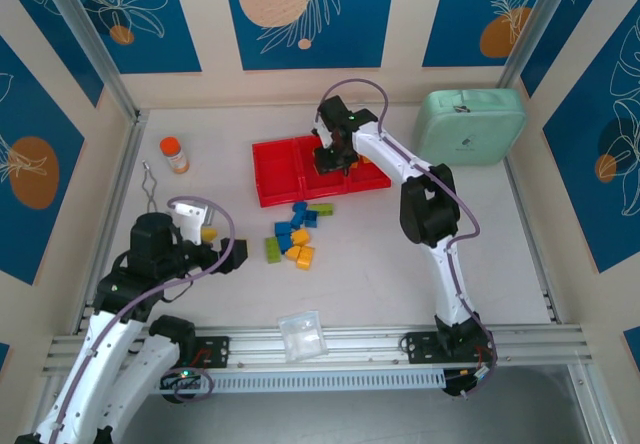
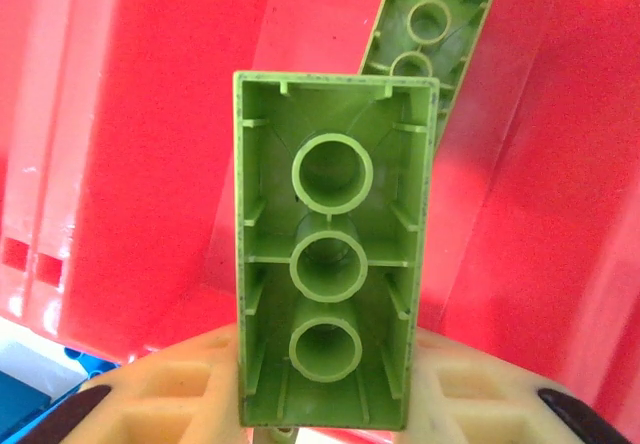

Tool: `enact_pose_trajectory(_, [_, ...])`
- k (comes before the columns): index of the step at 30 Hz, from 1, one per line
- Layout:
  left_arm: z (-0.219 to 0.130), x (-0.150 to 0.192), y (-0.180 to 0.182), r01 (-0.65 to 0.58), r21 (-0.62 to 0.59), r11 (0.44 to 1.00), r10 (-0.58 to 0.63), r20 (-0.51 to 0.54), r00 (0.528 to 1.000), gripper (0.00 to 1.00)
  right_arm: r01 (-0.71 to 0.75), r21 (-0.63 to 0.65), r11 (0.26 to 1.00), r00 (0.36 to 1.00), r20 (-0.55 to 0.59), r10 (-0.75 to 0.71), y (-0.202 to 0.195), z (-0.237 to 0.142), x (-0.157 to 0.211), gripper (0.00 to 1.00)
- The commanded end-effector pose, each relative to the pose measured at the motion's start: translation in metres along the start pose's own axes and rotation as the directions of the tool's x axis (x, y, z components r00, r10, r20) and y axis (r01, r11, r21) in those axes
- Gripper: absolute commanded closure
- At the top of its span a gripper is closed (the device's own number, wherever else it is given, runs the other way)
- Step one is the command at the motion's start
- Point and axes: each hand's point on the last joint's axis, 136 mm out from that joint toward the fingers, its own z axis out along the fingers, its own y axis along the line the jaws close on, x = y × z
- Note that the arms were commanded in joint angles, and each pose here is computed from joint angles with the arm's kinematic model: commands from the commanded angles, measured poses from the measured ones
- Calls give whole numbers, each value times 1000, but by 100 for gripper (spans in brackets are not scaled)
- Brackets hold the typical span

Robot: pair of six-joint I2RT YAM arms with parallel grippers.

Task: Sort the legos into containers by color
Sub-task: Place the lego in the container.

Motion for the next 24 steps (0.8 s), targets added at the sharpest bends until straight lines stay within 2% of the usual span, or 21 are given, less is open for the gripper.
enact_pose_trajectory(1, [-1,-1,-4,-24,13,1000,24,8,1000,1,-1,-3,1000,1000,15,2,11,-13,1,58])
enact_pose_trajectory(8, [-1,-1,-4,-28,13,1000,27,12,1000,1,-8,18,1000,1000,29,8,12,-19,-1,44])
enact_pose_trajectory(14, [-1,0,-3,-24,11,1000,24,8,1000,1,-14,41,999,998,69,11,13,-34,-5,47])
enact_pose_trajectory(20, [0,0,-3,-25,10,1000,24,5,1000,1,-37,6,999,990,136,35,20,-69,3,48])
enact_pose_trajectory(24, [1,0,-3,-21,9,1000,21,1,1000,1,-114,-47,992,982,148,119,25,-85,30,32])
